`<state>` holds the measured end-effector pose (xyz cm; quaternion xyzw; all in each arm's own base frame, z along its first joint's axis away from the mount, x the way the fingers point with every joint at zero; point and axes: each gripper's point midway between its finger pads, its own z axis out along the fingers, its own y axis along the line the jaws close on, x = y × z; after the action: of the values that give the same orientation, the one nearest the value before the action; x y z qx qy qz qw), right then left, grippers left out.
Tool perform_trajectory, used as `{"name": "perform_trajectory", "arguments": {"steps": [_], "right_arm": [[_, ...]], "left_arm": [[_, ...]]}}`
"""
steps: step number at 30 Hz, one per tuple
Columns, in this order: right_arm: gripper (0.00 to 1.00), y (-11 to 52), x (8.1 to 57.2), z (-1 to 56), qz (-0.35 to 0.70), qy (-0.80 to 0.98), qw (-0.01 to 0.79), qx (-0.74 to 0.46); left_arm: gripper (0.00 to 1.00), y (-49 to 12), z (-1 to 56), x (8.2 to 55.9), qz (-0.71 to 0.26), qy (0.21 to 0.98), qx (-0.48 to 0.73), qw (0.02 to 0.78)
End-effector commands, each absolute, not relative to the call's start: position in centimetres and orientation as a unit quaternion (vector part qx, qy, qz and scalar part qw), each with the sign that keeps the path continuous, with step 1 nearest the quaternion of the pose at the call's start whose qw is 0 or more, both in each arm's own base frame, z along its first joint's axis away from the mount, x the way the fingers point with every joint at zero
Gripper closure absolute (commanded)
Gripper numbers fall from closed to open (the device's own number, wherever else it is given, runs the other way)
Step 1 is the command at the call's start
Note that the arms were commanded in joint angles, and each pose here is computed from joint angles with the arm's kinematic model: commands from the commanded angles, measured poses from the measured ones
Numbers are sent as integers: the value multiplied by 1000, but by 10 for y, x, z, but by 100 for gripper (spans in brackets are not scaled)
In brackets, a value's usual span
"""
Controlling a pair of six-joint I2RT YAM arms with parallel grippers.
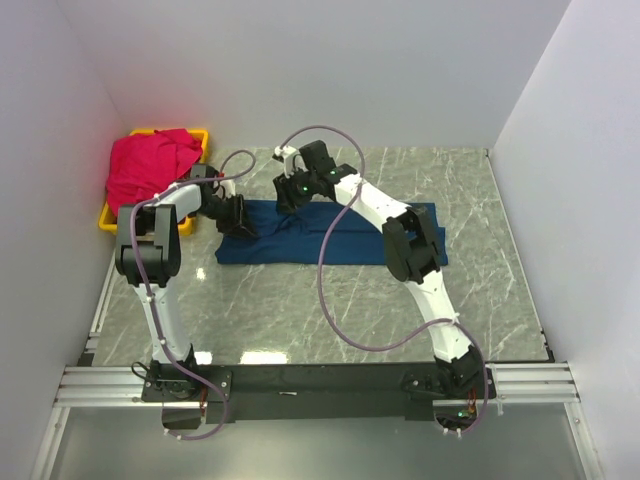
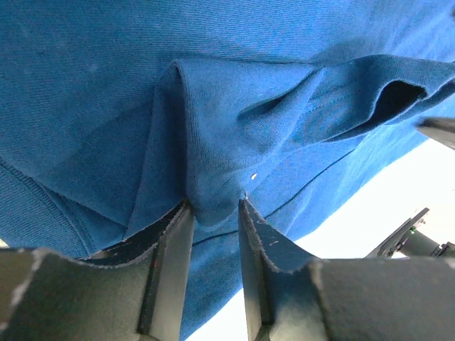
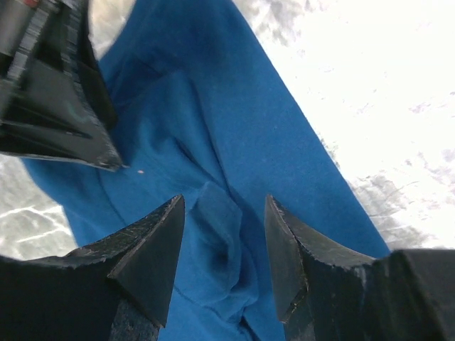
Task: Fold and stack the t-shirts
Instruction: Fold the tshirt
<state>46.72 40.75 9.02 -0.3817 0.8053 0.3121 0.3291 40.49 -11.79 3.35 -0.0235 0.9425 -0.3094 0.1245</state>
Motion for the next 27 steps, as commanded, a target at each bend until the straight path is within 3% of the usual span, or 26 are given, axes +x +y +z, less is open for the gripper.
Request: {"name": "perform_trajectory", "arguments": {"steps": [1, 6, 10, 15, 19, 27], "right_arm": [[44, 416, 470, 94, 307, 798, 338, -394], [50, 419, 470, 90, 308, 799, 329, -397], [77, 417, 465, 97, 316, 794, 333, -399], [100, 410, 466, 113, 311, 791, 342, -401], [100, 399, 473, 133, 316, 787, 363, -385], [100, 391, 477, 145, 329, 779, 381, -373]], "left_arm": [[64, -124, 42, 410, -326, 936, -19, 133], [67, -125, 42, 411, -329, 935, -18, 134], [76, -124, 48, 415, -328, 934, -15, 141], [86, -121, 69, 429, -321, 932, -2, 170], [93, -117, 81, 441, -318, 930, -2, 185], [96, -110, 93, 462, -319, 926, -1, 201]]}}
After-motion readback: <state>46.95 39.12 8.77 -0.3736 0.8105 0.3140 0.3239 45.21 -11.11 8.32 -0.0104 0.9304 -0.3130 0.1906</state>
